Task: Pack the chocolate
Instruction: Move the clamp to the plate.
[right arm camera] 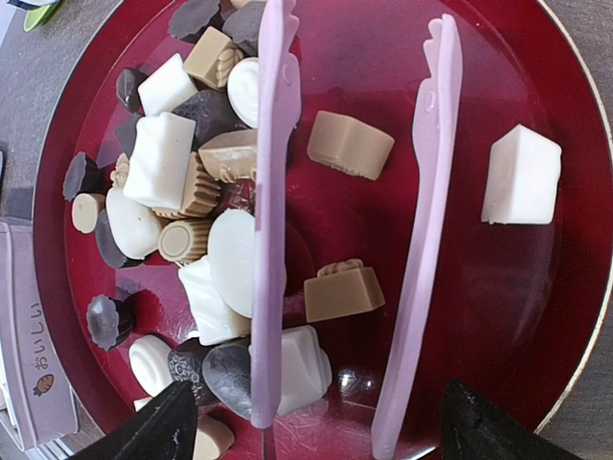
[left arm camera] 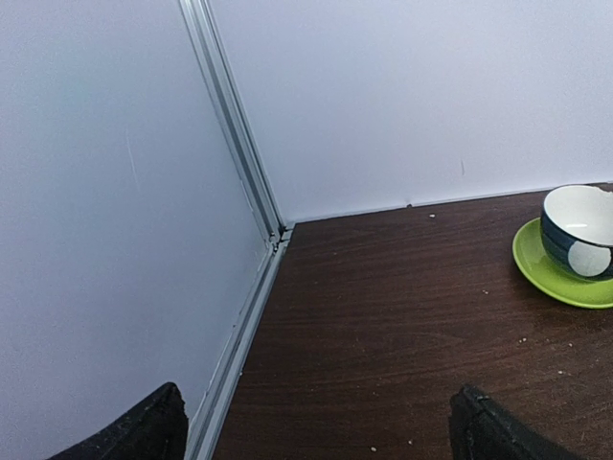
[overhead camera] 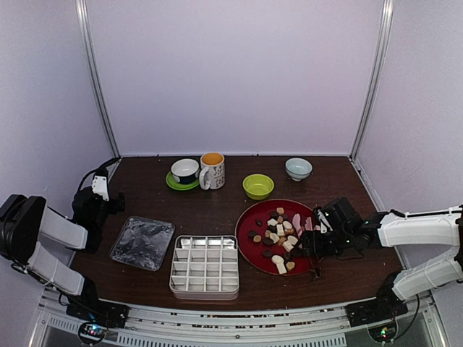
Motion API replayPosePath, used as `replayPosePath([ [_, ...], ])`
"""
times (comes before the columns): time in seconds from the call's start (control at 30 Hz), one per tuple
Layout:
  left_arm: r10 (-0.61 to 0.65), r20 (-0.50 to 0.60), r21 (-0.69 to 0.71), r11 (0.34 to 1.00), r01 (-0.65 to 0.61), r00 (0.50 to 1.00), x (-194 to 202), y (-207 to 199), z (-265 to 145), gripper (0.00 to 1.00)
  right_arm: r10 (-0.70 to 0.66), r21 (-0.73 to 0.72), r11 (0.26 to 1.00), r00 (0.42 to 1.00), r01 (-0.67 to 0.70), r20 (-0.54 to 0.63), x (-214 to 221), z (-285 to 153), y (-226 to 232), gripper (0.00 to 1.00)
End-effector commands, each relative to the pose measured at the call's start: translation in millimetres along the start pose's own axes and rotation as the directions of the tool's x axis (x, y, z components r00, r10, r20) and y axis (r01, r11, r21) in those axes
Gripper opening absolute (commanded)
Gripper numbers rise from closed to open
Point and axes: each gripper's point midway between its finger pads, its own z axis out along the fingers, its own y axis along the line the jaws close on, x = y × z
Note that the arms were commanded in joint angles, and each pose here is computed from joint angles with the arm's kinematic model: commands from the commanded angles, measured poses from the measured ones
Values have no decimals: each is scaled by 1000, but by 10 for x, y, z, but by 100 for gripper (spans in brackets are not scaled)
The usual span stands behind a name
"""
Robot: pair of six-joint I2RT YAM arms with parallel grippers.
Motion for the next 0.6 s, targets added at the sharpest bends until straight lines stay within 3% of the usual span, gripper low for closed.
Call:
replayPosePath([
  [0.0, -10, 37, -23, 1000, 11, 999, -119, 64, 30, 98, 4, 3, 1000, 1000, -4, 2, 23, 13, -30, 88],
  [0.57, -9, 36, -23, 1000, 10, 999, -118, 64, 30, 98, 5, 4, 1000, 1000, -5, -5, 43, 26, -39, 88],
])
